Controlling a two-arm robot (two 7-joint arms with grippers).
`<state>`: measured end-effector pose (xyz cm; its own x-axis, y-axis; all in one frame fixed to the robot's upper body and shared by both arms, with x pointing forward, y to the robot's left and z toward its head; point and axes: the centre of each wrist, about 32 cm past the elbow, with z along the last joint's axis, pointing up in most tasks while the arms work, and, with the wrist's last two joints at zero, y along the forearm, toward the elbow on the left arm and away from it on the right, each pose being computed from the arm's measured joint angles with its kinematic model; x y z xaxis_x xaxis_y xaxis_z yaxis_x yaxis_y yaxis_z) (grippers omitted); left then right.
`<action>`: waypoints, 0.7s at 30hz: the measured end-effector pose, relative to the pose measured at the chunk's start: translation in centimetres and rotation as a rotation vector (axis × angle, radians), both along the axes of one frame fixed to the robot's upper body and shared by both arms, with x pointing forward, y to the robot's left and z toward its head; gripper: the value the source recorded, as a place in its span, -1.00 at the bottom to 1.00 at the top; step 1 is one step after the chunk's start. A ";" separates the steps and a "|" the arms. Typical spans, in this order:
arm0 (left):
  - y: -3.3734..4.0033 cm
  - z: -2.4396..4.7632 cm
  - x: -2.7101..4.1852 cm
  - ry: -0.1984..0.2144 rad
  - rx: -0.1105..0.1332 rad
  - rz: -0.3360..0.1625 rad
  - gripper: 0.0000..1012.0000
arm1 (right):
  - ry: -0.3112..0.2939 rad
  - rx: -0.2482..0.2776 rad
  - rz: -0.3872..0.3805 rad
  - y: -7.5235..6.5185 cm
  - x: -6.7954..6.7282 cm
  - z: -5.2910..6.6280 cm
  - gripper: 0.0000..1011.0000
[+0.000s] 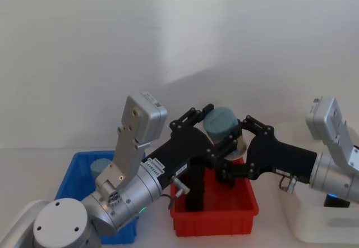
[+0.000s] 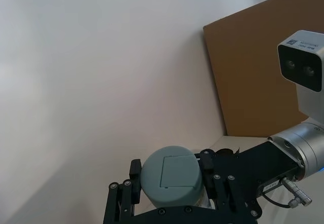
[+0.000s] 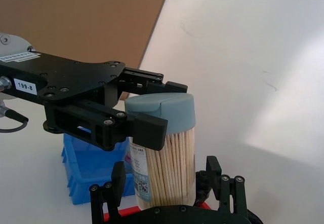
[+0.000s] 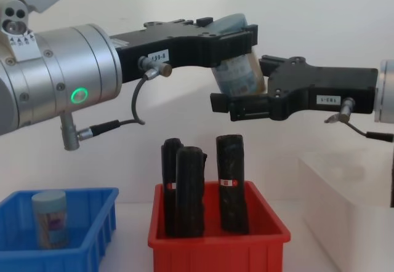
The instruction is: Pick the cotton swabs from the blue box and place them into the white box.
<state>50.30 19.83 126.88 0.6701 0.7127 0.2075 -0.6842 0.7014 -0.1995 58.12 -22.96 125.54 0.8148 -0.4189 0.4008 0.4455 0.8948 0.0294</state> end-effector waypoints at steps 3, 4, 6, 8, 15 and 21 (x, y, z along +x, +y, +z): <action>-0.02 -0.05 0.01 0.001 0.003 0.003 0.41 | -0.004 0.000 0.001 0.0 0.0 0.1 0.98; -0.02 -0.06 0.01 0.001 0.003 0.004 0.41 | -0.005 0.001 0.001 0.1 0.0 0.2 0.98; -0.03 -0.08 0.02 0.002 0.003 0.005 0.41 | -0.008 0.002 0.002 0.1 0.0 0.3 0.98; -0.03 -0.13 0.04 0.003 0.004 0.009 0.41 | -0.009 0.003 0.003 0.1 0.0 0.3 0.98; -0.05 -0.17 0.06 0.005 0.005 0.012 0.41 | -0.011 0.006 0.004 0.2 0.0 0.5 0.84; -0.07 -0.18 0.08 0.005 0.005 0.014 0.41 | -0.012 0.007 0.004 0.2 0.0 0.6 0.52</action>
